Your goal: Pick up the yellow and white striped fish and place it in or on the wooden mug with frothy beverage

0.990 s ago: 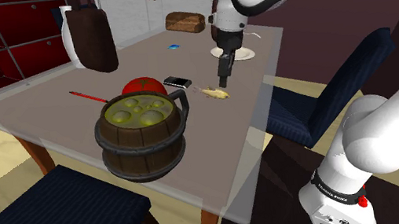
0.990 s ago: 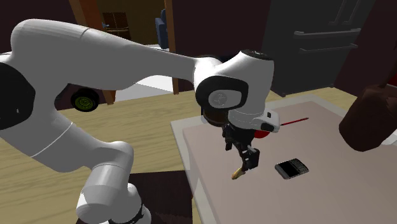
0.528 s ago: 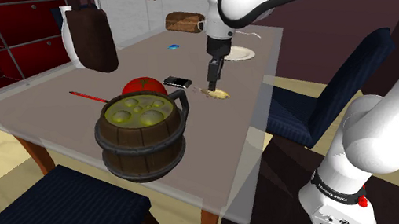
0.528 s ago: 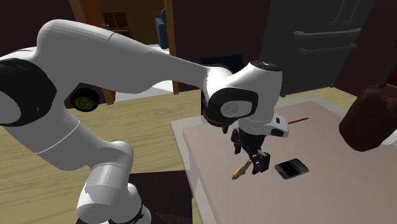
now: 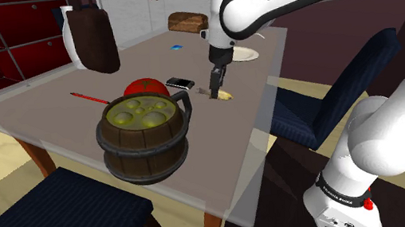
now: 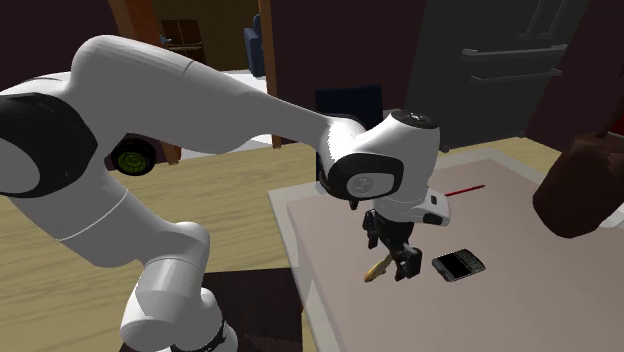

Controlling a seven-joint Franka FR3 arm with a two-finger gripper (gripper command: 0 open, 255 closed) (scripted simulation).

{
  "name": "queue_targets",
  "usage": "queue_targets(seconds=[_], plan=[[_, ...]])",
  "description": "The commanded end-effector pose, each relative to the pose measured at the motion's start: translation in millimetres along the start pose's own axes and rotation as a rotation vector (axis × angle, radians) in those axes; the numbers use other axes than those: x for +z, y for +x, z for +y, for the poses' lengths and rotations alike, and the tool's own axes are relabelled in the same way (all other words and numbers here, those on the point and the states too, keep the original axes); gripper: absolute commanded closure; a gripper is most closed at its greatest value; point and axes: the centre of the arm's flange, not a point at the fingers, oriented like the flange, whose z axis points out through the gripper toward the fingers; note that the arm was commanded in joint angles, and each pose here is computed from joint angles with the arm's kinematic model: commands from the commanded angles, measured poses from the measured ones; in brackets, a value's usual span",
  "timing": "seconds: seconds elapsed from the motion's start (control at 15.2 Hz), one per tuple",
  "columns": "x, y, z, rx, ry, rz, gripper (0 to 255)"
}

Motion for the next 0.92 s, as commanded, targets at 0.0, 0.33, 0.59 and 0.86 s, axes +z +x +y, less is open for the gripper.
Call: queue_targets(seconds=[0.0, 0.33, 0.59, 0.86], plan=[[0.2, 0.0, -0.1, 0.0, 0.0, 0.0, 0], [0.2, 0.0, -0.1, 0.0, 0.0, 0.0, 255], [0.2, 0.0, -0.1, 0.0, 0.0, 0.0, 255], [-5.0, 0.2, -0.1, 0.0, 0.0, 0.0, 255]])
